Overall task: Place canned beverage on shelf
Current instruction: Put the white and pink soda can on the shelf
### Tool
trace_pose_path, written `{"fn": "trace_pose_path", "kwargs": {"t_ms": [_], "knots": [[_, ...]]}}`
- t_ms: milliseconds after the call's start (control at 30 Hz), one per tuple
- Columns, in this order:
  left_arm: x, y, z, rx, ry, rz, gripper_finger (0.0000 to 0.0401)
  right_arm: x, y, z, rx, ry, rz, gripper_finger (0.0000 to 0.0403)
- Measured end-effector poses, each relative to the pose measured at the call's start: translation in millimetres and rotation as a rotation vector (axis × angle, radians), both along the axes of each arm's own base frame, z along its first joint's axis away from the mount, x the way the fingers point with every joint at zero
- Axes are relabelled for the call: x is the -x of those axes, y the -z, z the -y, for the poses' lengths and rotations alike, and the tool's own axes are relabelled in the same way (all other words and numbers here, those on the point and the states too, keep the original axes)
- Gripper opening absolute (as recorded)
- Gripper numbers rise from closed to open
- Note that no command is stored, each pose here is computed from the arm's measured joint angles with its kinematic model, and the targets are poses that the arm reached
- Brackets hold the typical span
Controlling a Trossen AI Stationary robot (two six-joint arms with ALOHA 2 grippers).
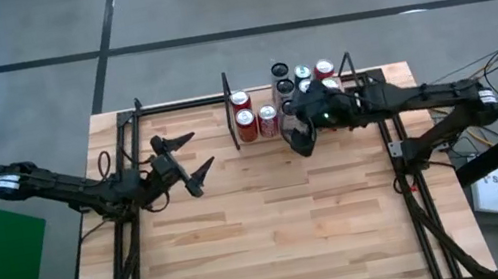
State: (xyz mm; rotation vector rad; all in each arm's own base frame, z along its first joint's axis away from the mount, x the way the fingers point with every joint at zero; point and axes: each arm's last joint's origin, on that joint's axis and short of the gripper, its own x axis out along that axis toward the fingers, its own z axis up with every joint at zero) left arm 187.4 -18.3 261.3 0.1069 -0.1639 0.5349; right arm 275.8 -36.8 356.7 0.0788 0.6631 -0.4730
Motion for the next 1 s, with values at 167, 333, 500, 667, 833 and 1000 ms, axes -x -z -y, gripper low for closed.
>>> {"fn": "trace_pose_path", "kwargs": {"t_ms": [167, 333, 500, 667, 833, 1000], "knots": [[0.1, -0.4, 0.0, 0.001, 0.0, 0.005, 0.0389, 4.0, 38.8, -0.7, 0.017, -0.009, 0.073, 0.0324], [0.1, -0.6, -0.1, -0.002, -0.001, 0.005, 0.0389, 6.5, 66.6, -2.8, 0.05, -0.086, 0.173, 0.0323], [0.2, -0.6, -0.4, -0.001, -0.005, 0.005, 0.0389, 12.7, 78.0, -4.5, 0.127, -0.179, 0.197, 0.0256], [0.4, -1.3, -1.3, 0.002, -0.016, 0.012, 0.0389, 14.7, 81.9, -1.7, 0.225, -0.165, 0.135, 0.0088], [0.3, -1.2, -2.0, 0.002, -0.02, 0.012, 0.0389, 19.5, 90.1, -1.7, 0.235, -0.187, 0.021, 0.0023], [-0.2, -0.8, -2.7, 0.004, -0.024, 0.011, 0.0389, 26.8, 100.9, 1.0, 0.192, -0.124, -0.07, 0.001]]}}
